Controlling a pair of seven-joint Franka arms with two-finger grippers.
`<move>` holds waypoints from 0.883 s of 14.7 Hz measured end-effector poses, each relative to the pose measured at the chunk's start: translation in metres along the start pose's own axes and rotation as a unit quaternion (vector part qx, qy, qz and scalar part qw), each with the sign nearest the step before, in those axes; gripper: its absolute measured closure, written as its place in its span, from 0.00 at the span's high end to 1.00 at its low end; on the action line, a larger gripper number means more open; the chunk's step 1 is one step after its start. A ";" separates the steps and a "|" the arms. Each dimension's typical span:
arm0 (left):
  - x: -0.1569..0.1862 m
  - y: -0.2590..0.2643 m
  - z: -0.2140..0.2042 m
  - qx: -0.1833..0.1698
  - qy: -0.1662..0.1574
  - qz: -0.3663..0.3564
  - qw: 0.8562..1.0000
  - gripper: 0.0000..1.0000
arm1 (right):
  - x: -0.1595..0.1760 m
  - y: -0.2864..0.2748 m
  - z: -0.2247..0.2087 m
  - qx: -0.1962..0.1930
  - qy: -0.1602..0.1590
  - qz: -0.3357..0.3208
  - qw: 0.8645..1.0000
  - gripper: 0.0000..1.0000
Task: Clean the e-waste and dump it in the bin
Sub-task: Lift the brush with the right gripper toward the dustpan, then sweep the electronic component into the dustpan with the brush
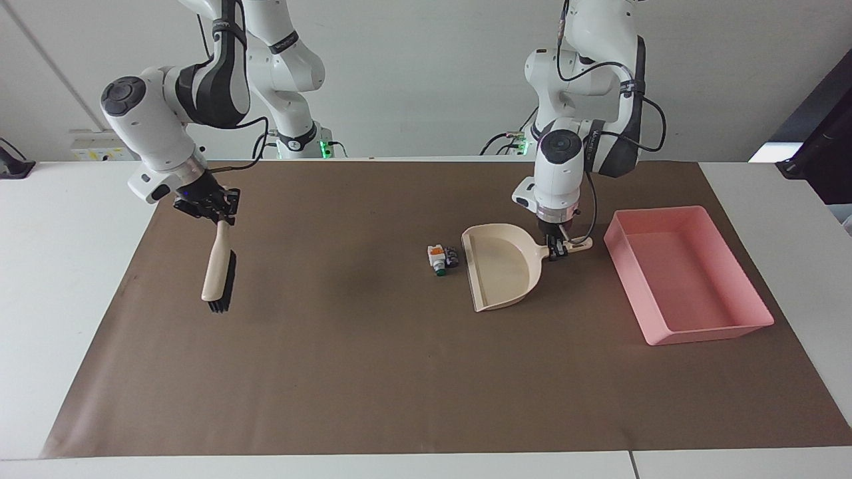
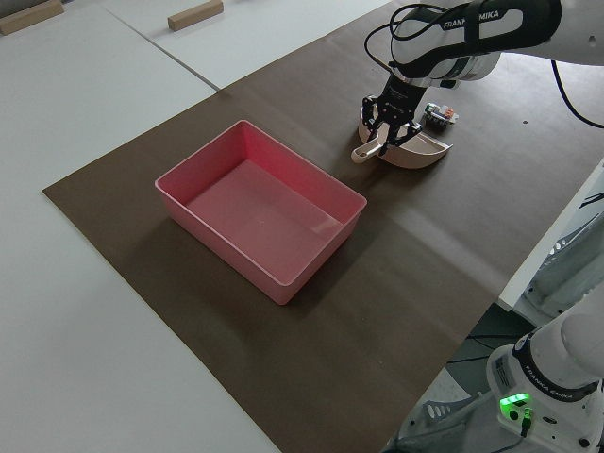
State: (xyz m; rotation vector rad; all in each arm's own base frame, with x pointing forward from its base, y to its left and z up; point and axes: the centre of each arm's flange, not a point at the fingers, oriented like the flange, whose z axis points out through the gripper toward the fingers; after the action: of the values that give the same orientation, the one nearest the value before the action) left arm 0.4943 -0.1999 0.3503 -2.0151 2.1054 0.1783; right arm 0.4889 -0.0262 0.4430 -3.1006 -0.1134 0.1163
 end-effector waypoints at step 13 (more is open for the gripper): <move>0.014 0.011 -0.020 -0.017 -0.062 0.036 0.997 0.33 | -0.047 -0.313 0.080 -0.057 -0.028 -0.005 0.998 0.26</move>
State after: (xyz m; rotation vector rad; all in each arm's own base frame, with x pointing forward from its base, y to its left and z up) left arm 0.4810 -0.2176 0.3653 -1.8949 2.1125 0.3429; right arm 0.4138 0.2848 0.3795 -3.2099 -0.1425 0.2043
